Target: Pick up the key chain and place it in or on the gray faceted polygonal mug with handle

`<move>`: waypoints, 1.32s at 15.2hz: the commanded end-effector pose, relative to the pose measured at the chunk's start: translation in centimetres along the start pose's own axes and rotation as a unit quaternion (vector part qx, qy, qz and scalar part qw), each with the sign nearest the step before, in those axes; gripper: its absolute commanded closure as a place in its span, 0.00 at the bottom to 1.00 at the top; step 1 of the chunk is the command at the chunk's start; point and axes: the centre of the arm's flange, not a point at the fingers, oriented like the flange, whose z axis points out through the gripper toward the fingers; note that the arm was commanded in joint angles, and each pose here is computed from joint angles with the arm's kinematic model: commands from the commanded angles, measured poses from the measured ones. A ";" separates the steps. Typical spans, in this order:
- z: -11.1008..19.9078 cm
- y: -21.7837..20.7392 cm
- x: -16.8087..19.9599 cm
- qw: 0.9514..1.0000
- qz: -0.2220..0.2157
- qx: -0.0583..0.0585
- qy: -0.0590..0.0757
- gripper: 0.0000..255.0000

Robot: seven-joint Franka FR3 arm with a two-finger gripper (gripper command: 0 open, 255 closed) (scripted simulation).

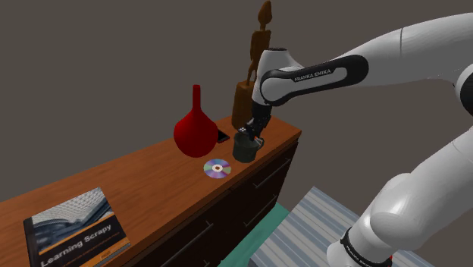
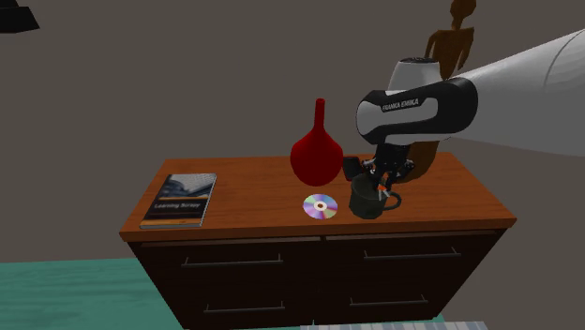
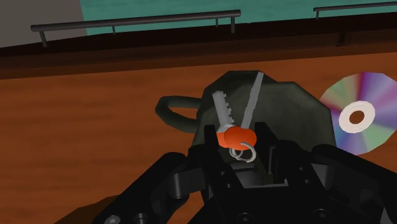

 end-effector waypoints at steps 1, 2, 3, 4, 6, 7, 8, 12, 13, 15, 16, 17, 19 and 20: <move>0.2 0.0 -0.1 1.000 0.000 0.000 0.000 1.00; 0.2 0.0 -0.1 1.000 0.000 0.000 0.000 1.00; 0.2 0.0 -0.1 1.000 0.000 0.000 0.000 1.00; 0.2 0.0 -0.1 1.000 0.000 0.000 0.000 1.00; 0.2 0.0 -0.1 1.000 0.000 0.000 0.000 1.00; 0.2 0.0 -0.1 1.000 0.000 0.000 0.000 0.00; 0.2 0.0 -0.1 1.000 0.000 0.000 0.000 0.00; 0.2 0.0 -0.1 1.000 0.000 0.000 0.000 0.00; -1.1 0.0 -0.1 1.000 0.000 0.000 0.000 0.00; -3.7 0.0 -0.1 1.000 0.000 0.000 0.000 0.00; -4.8 0.0 -0.1 1.000 0.000 0.000 0.000 0.00; -4.8 0.0 -0.1 1.000 0.000 0.000 0.000 0.00; -4.8 0.0 -0.1 1.000 0.000 0.000 0.000 0.00; -4.8 0.0 -0.1 1.000 0.000 0.000 0.000 0.00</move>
